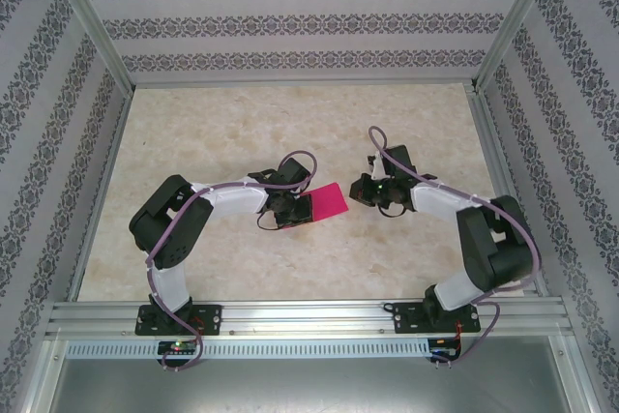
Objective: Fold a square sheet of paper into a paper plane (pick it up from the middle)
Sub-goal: First fold in half a square sheet of paper at the center of the table.
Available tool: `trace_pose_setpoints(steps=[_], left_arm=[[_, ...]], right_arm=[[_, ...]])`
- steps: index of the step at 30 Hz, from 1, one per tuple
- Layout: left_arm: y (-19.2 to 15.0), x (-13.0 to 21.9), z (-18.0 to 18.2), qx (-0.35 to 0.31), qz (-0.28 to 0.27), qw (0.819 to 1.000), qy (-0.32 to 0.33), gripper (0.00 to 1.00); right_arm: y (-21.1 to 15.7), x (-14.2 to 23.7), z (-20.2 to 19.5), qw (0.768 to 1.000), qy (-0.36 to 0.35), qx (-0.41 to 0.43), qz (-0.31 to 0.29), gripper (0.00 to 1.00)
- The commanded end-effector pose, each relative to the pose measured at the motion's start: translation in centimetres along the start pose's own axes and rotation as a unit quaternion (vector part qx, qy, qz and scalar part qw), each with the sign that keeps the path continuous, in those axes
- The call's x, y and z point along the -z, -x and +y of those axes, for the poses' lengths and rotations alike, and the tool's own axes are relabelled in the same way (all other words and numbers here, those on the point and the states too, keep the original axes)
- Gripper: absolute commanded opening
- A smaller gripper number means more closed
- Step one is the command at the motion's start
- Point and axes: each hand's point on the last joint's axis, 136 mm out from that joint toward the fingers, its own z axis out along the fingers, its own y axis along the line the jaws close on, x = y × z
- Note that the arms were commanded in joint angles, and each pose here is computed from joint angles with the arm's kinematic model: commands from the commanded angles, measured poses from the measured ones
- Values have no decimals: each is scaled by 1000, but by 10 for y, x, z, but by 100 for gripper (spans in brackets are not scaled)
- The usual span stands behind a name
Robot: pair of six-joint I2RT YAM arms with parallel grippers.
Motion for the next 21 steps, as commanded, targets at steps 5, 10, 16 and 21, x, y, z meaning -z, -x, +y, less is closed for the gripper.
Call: trace_pose_setpoints(steps=[5,10,16,21], left_arm=[[-13,-12,45,27,26,996,75,0],[-10,-11,40,22,24,997,69,0],[-11,-11,41,22,26,997,71,0],[-12,-12,43,23,29,997,75,0]], right_arm=[[-27,-19,34,998,35,27,33,3],[-43,-48,42,996,43,20,69,3],[-46,-58,9,997,0,-10,74,2],[-44,-46,-42,995,-47,-54,64,2]])
